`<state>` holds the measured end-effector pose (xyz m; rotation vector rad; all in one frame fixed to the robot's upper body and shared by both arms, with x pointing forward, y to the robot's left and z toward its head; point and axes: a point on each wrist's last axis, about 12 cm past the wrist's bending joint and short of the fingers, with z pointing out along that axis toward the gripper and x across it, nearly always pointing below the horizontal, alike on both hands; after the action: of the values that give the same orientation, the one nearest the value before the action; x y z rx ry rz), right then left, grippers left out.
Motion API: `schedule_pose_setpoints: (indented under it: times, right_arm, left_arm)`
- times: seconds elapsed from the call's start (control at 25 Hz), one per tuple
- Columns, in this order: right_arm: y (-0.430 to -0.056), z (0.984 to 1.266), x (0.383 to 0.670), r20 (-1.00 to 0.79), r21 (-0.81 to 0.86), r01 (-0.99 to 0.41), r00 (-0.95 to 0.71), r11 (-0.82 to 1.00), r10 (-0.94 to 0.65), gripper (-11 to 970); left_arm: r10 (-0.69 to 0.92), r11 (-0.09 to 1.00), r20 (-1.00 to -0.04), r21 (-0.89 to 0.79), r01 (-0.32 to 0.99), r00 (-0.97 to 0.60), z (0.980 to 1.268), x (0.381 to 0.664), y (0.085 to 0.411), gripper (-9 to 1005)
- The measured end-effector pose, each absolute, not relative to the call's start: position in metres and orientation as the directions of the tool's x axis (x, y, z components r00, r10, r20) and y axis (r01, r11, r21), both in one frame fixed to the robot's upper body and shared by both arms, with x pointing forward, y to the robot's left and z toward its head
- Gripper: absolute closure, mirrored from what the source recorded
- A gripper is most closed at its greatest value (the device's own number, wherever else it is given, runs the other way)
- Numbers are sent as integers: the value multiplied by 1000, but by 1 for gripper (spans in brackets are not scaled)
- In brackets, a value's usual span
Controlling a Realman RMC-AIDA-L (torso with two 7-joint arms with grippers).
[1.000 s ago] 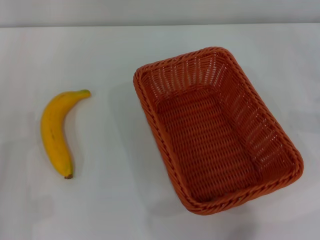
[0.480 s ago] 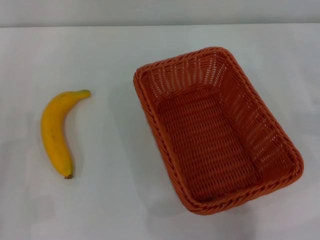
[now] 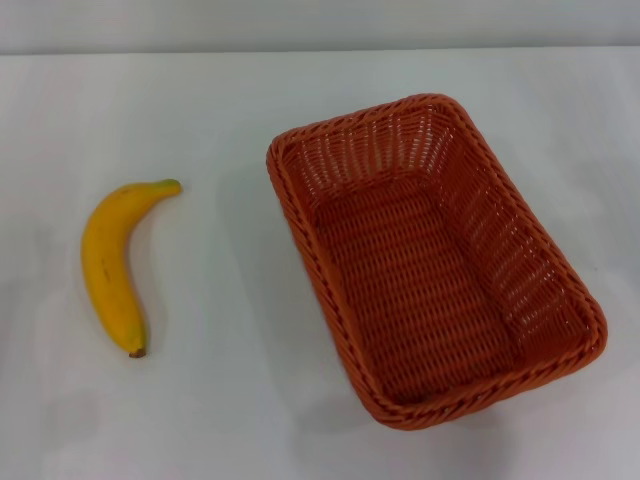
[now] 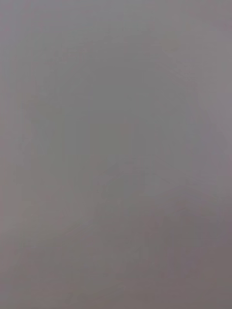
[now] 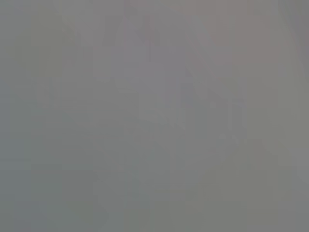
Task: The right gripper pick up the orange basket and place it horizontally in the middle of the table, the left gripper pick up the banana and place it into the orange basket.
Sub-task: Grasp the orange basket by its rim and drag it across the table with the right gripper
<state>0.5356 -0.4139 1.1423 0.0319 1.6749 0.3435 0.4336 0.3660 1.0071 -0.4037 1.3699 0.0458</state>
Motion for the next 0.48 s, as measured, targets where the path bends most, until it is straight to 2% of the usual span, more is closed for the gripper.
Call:
schedule_pose_setpoints:
  times: [0.2,0.48]
  right_arm:
    - [-409,1169,515,-940,271,-173,-260,947,222,121]
    - [-387,1221,493,-864,243,-118,-478,963,159,121]
  left_arm:
    - [-201,931,-957,-252,-265,208,1007,432,366,207]
    - [-199,931,-957,-252,-264,210,1007,434,366,207]
